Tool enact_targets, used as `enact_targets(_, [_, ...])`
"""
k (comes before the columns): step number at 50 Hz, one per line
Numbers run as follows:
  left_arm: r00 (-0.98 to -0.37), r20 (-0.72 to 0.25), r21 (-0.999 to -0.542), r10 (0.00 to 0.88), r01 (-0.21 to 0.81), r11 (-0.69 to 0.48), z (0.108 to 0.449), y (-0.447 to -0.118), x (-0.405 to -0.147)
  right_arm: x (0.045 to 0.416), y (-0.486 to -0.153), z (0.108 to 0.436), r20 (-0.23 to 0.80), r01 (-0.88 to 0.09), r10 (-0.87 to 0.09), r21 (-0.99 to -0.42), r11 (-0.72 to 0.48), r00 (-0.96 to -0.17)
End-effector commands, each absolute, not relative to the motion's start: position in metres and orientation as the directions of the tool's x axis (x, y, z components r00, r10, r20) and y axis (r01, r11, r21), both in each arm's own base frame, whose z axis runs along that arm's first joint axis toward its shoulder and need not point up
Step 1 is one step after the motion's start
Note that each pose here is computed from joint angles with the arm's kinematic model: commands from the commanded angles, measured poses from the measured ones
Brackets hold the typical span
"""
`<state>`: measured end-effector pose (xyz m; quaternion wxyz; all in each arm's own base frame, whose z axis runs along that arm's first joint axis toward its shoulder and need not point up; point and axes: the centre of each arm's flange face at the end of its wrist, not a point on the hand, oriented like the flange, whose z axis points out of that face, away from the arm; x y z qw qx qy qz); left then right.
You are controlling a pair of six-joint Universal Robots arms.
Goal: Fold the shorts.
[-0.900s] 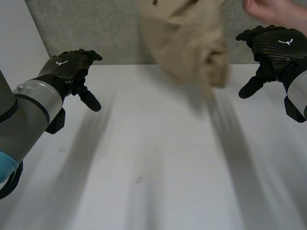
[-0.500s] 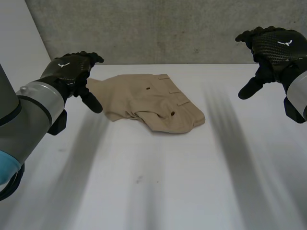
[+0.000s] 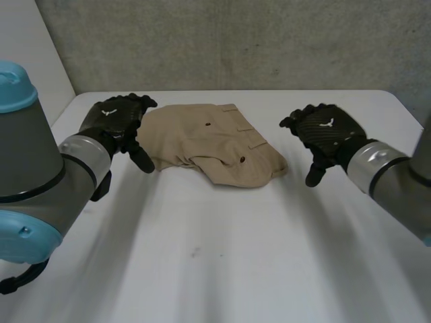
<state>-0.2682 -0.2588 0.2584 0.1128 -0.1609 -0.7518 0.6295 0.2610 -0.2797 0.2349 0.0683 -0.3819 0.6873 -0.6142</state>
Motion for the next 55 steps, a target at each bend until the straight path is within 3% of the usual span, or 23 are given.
enact_targets(1, [-0.915,-0.035,-0.98,0.403,0.109,0.164,0.254,-0.254,-0.274,0.275,-0.32,0.197,0.341,-0.383,-0.593,-0.922,-0.06,-0.729])
enact_targets(11, [-0.914,-0.034,-0.981,0.404,0.109,0.163,0.254,-0.253,-0.275,0.3,-0.367,0.151,0.372,-0.383,-0.587,-0.917,-0.112,-0.719])
enact_targets(23, [-0.913,-0.034,-0.981,0.406,0.109,0.161,0.253,-0.253,-0.275,0.318,-0.372,0.118,0.45,-0.463,-0.614,-0.874,-0.151,-0.648])
enact_targets(47, [-0.912,-0.036,-0.976,0.408,0.121,0.184,0.244,-0.255,-0.277,0.33,-0.378,0.098,0.543,-0.535,-0.603,-0.816,-0.218,-0.584])
enact_targets(55, [-0.912,-0.036,-0.976,0.408,0.121,0.184,0.244,-0.255,-0.277,0.336,-0.38,0.114,0.6,-0.543,-0.57,-0.787,-0.294,-0.561])
